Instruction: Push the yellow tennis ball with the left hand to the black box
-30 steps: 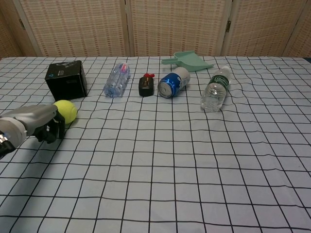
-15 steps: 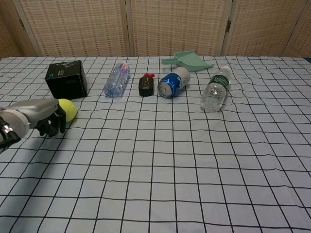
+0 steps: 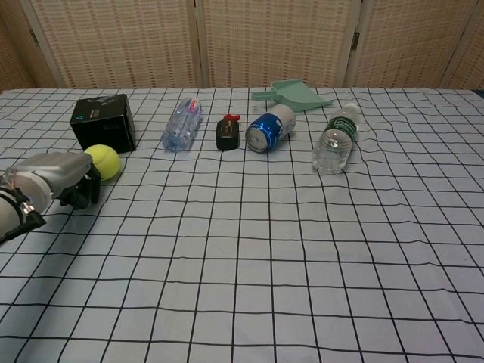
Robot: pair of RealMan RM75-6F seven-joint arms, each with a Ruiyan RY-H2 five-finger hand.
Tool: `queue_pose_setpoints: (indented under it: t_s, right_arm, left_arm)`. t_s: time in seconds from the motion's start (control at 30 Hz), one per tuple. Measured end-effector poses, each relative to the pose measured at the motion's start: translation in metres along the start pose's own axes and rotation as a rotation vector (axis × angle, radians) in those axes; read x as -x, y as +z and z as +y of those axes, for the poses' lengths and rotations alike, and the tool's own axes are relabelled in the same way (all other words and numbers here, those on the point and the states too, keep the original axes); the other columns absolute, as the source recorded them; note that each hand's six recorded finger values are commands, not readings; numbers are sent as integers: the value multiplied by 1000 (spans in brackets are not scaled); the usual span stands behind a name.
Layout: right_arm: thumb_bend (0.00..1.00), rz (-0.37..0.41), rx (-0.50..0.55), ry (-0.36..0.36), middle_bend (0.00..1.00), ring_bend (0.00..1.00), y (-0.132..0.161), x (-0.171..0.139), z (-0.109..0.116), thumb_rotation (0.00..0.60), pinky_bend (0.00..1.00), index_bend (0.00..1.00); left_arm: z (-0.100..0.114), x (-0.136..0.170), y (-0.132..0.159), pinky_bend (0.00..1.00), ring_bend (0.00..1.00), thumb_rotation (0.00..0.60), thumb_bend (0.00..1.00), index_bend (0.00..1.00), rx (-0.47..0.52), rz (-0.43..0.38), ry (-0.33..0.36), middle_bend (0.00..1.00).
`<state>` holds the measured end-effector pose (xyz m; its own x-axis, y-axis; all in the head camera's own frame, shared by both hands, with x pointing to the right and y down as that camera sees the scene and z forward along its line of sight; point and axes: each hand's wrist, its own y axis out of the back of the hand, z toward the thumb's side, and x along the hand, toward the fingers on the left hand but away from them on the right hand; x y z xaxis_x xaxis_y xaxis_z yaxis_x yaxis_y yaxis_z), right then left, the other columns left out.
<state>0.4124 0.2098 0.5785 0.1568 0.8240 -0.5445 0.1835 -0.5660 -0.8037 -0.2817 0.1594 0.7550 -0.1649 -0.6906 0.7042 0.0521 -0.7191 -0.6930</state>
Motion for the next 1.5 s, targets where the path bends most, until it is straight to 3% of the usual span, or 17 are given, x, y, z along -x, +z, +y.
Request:
queue_pose_setpoints:
  t_s: [0.63,0.8,1.3,1.5]
  right_arm:
    - [209,-2,3,5,0,0,-1,0,-1,600,172,43]
    - [209,-2,3,3,0,0,-1,0,0,600,172,43]
    - [209,-6,0,15,0,0,-2,2,-4,600,172,43]
    - [209,-4,1,13,0,0,-2,2,-4,600,172,43]
  left_arm:
    - [11,-13,12,912,586,600,807,477,9,-17,15,572]
    - [12,-17,13,838,571,600,806,447,-1,-23,23,560]
    - [24,-30,16,686,383,600,779,240,18,-65,51,358]
    - [23,-33,17,638,354,600,745,227,16,-68,50,334]
